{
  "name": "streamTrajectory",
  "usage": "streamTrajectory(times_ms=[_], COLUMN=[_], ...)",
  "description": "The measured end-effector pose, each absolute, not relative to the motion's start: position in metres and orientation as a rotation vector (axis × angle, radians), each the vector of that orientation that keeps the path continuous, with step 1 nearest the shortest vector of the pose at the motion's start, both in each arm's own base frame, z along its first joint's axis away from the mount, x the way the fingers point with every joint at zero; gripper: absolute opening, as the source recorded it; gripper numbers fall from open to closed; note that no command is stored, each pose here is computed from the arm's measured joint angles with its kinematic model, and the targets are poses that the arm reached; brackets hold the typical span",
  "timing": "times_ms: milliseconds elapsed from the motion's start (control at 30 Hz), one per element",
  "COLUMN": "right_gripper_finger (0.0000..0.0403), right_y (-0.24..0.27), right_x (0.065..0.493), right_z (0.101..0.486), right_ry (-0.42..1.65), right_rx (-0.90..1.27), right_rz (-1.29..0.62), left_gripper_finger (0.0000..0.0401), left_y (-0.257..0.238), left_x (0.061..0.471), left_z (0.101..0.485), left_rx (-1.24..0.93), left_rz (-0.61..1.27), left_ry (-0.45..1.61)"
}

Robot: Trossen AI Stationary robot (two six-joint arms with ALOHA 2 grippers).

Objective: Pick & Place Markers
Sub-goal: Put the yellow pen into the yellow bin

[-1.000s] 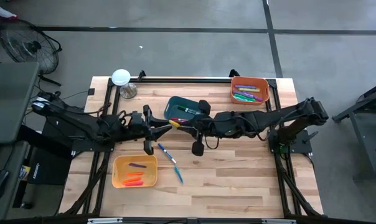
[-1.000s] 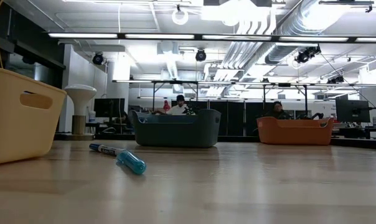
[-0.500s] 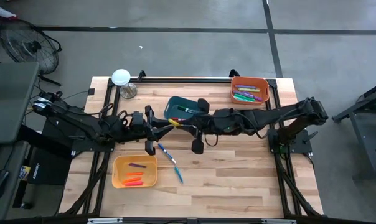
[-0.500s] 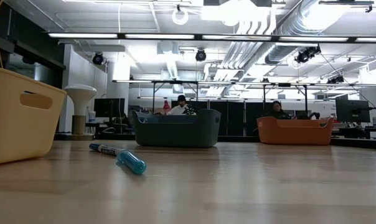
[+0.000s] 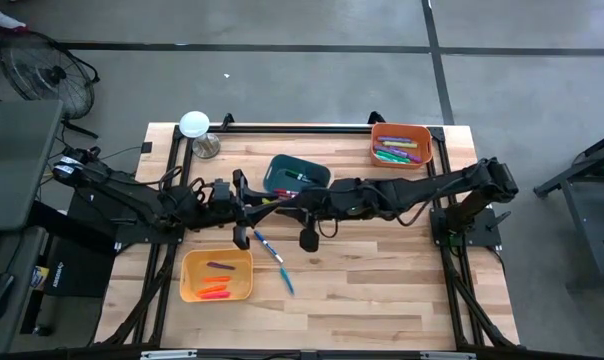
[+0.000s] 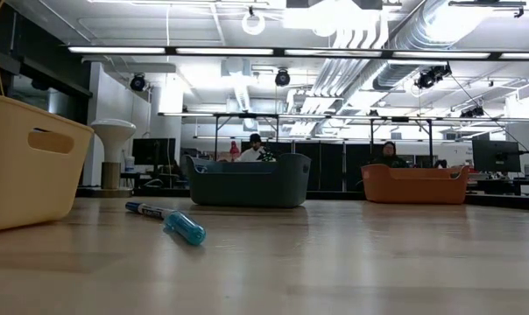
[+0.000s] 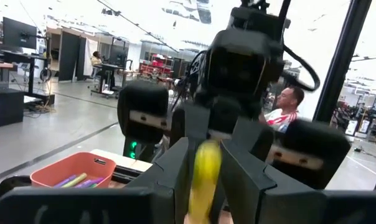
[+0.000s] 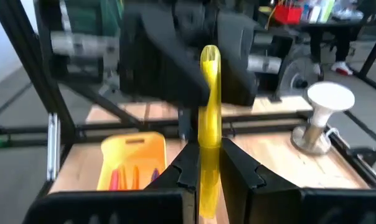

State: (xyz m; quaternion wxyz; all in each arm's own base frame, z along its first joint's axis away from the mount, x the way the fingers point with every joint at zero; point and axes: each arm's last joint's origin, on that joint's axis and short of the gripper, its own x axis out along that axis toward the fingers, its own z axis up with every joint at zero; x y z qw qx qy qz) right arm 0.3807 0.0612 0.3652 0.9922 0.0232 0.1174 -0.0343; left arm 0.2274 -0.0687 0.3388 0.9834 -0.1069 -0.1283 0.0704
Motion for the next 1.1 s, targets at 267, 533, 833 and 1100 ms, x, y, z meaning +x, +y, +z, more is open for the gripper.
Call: streamTrajectory(times_ms=[267, 533, 833, 1100], right_gripper_finger=[0.0029, 0.0029, 0.0029, 0.0029], right_y=[0.056, 0.053, 0.052, 0.051], right_x=[0.383, 0.384, 0.384, 0.384], right_z=[0.37, 0.372, 0.373, 0.372], right_ry=[0.186, 0.166, 0.159, 0.164], right_rx=[0.059, 0.053, 0.047, 0.045], right_rz=[-0.073, -0.082, -0.085, -0.084], left_gripper_finger=[0.0085, 0.0085, 0.0034, 0.0034], left_y=[-0.069, -0.069, -0.068, -0.067], left_x=[0.227, 0.227, 0.227, 0.227], left_z=[0.338, 0.338, 0.339, 0.338], left_rx=[-0.214, -0.214, -0.175, -0.179], left_rz=[0.146, 0.148, 0.181, 0.213], left_ry=[-0.254, -0.254, -0.251, -0.251])
